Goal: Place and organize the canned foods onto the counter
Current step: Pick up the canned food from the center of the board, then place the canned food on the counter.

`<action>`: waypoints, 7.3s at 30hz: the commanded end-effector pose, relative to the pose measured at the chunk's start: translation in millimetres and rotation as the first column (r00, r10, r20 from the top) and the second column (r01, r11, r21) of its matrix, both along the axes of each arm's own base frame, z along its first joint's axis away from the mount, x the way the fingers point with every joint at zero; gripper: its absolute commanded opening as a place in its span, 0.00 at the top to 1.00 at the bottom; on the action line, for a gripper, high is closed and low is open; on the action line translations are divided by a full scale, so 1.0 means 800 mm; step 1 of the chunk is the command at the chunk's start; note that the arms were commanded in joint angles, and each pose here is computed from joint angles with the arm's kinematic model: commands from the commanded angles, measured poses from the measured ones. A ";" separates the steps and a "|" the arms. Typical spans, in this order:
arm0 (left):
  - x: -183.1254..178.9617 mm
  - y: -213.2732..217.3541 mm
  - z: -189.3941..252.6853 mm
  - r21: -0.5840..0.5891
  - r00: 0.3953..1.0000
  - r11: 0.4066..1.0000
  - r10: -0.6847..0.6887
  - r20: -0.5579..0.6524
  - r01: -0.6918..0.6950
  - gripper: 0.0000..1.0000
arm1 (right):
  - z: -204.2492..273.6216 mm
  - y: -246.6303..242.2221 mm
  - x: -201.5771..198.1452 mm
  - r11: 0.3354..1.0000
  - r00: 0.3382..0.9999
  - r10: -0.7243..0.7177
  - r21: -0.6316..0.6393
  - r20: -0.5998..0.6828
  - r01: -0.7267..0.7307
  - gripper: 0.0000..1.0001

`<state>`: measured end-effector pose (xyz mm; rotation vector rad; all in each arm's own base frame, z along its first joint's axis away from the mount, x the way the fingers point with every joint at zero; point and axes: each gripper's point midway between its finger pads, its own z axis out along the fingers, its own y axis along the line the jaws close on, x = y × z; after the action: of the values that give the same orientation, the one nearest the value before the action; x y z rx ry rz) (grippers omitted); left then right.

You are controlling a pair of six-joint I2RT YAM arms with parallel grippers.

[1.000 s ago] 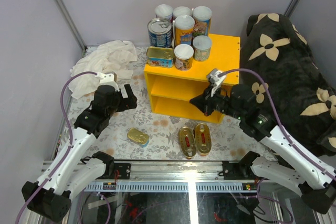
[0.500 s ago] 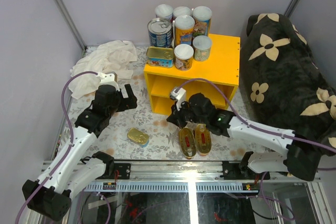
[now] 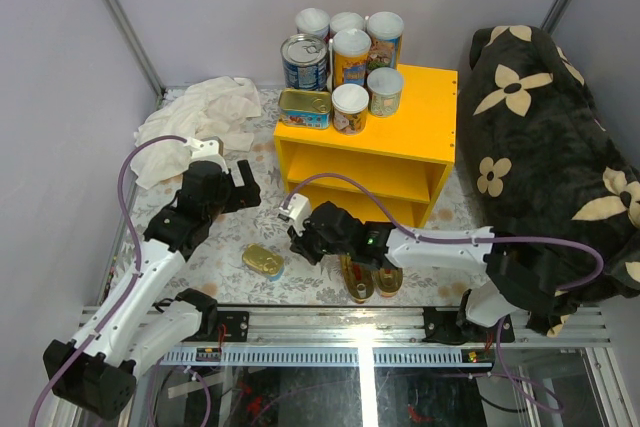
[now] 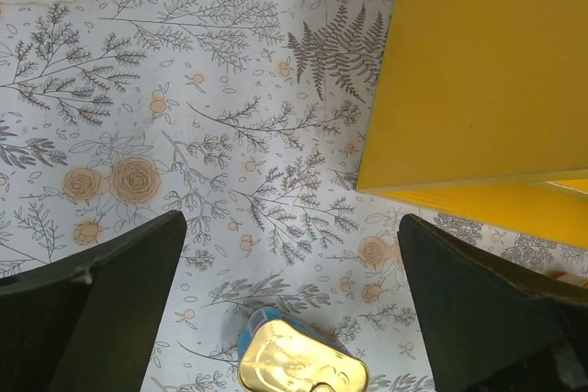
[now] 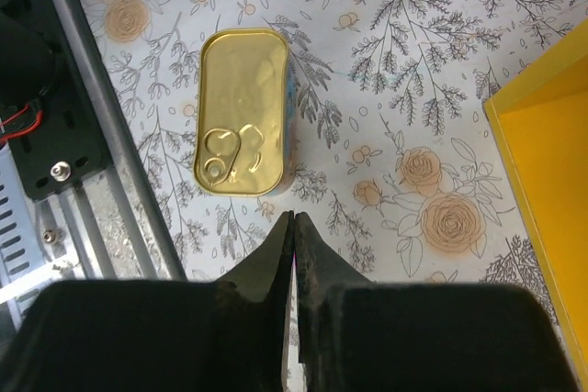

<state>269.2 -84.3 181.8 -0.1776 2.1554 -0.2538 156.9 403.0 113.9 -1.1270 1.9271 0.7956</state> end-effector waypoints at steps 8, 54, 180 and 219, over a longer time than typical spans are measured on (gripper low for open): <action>0.010 0.005 0.009 0.014 0.999 1.000 0.020 0.025 -0.020 0.00 | 0.014 0.043 0.016 0.997 1.000 -0.027 0.075 -0.004 0.027 0.97; 0.009 0.004 0.010 0.010 1.000 1.000 0.014 0.027 -0.014 0.00 | -0.024 0.089 -0.023 0.985 0.988 0.149 0.085 0.050 -0.153 0.00; -0.003 -0.029 0.034 -0.056 0.984 0.986 -0.150 0.094 0.156 0.00 | 0.439 -0.291 0.127 0.827 0.872 -0.463 0.432 0.157 0.361 1.00; 0.016 -0.030 0.025 -0.029 0.990 0.990 -0.135 0.052 0.136 0.00 | 0.382 -0.302 0.125 0.830 0.861 -0.491 0.373 0.136 0.414 0.06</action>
<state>267.4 -106.9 176.4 -0.0521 2.2113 -0.3587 262.0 162.5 399.2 -0.5312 1.7713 0.6372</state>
